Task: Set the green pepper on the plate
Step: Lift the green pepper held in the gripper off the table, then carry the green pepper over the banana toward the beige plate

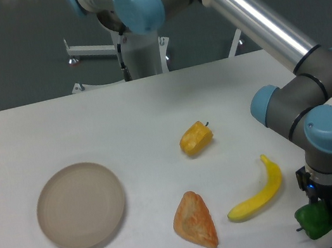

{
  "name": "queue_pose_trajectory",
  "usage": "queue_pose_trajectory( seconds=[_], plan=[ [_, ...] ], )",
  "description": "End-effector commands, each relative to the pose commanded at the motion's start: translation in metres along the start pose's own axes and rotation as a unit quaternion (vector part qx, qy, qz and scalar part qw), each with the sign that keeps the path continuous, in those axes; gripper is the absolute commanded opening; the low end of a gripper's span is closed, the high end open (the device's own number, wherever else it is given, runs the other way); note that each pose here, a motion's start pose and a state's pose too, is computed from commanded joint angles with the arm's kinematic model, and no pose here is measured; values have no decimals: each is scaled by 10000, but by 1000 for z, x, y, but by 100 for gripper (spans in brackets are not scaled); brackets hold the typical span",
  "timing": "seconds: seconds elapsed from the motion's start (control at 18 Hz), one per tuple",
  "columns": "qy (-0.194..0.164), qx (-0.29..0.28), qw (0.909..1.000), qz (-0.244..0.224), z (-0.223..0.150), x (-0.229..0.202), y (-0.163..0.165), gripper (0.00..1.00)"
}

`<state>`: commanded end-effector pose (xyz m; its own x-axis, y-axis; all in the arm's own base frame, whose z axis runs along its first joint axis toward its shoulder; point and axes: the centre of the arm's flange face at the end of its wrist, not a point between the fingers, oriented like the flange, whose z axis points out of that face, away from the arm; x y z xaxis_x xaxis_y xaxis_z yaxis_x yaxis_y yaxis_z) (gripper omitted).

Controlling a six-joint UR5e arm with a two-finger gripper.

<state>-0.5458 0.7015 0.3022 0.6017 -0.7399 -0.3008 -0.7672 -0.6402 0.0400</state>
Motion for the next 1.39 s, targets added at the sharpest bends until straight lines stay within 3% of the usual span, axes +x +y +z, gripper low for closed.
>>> queue_pose_trajectory(
  seconds=[0.67,0.94,1.39],
  plan=[
    [174,29,9992,-356,-27,19,-20,23],
    [330,107,9946,-977,-75,54,-73,24],
    [629,336,9721,-2234,-150,135,-194,24]
  ],
)
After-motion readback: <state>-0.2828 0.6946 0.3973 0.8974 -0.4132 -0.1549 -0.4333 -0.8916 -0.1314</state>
